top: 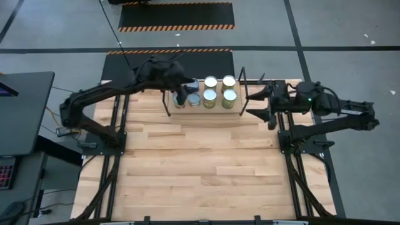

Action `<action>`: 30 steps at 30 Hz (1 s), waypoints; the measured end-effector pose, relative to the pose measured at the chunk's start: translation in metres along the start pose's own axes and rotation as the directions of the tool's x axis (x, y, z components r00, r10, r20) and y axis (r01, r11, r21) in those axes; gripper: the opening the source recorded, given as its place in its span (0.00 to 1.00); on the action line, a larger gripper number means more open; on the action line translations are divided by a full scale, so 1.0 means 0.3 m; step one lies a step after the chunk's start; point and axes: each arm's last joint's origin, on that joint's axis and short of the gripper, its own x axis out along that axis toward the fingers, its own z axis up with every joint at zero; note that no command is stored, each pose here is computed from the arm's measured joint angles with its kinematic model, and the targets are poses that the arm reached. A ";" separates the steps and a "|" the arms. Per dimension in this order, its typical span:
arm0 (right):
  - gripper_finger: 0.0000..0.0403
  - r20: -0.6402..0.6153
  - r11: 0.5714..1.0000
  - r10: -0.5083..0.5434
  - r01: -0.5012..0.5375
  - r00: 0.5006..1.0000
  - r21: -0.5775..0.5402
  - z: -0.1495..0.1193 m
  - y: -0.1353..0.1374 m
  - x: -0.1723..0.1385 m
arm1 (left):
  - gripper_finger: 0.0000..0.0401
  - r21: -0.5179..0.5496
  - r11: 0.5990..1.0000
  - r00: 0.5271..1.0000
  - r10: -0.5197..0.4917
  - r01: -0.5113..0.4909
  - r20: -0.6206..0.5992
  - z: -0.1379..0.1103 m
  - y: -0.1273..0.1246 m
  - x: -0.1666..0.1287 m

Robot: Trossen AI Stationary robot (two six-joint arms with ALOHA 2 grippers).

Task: Pick and place cans onto a shelf
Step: Return to Home Position

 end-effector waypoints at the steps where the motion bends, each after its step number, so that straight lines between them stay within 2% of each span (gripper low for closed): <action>1: 0.66 0.028 1.000 0.017 -0.017 0.999 0.002 -0.011 0.001 -0.010 | 0.56 0.002 1.000 0.999 -0.020 0.020 0.034 -0.005 -0.007 -0.019; 5: 0.49 0.076 0.994 0.106 -0.106 0.991 -0.006 -0.061 0.009 -0.042 | 0.38 -0.002 1.000 0.996 -0.023 0.023 0.084 -0.064 -0.008 -0.100; 9: 0.38 0.067 0.995 0.100 -0.098 0.993 -0.028 -0.108 0.005 -0.058 | 0.25 -0.049 0.993 0.987 0.113 -0.108 0.115 -0.107 0.006 -0.216; 12: 0.35 0.053 0.995 0.096 -0.095 0.994 -0.030 -0.136 0.003 -0.053 | 0.19 -0.032 0.985 0.981 0.174 -0.172 0.083 -0.132 0.010 -0.271; 15: 0.35 0.064 0.993 0.067 -0.061 0.996 -0.096 -0.162 -0.001 -0.035 | 0.17 -0.096 0.985 0.983 0.152 -0.143 0.100 -0.133 0.002 -0.298; 18: 0.36 0.076 0.988 0.030 -0.018 0.997 -0.152 -0.195 -0.006 -0.016 | 0.16 -0.001 0.995 0.987 0.094 -0.095 0.128 -0.166 -0.014 -0.290; 21: 0.35 0.041 0.993 -0.014 0.019 0.999 -0.119 -0.252 -0.013 -0.008 | 0.17 0.021 0.998 0.994 0.059 -0.061 0.095 -0.282 -0.022 -0.271; 25: 0.36 0.019 0.994 -0.051 0.052 0.999 -0.100 -0.292 -0.012 -0.024 | 0.18 0.052 0.999 0.976 -0.018 0.007 0.217 -0.451 -0.032 -0.282; 30: 0.36 0.012 0.991 -0.089 0.089 0.996 -0.096 -0.292 -0.022 -0.138 | 0.17 0.113 0.993 0.949 -0.075 0.042 0.305 -0.633 -0.022 -0.346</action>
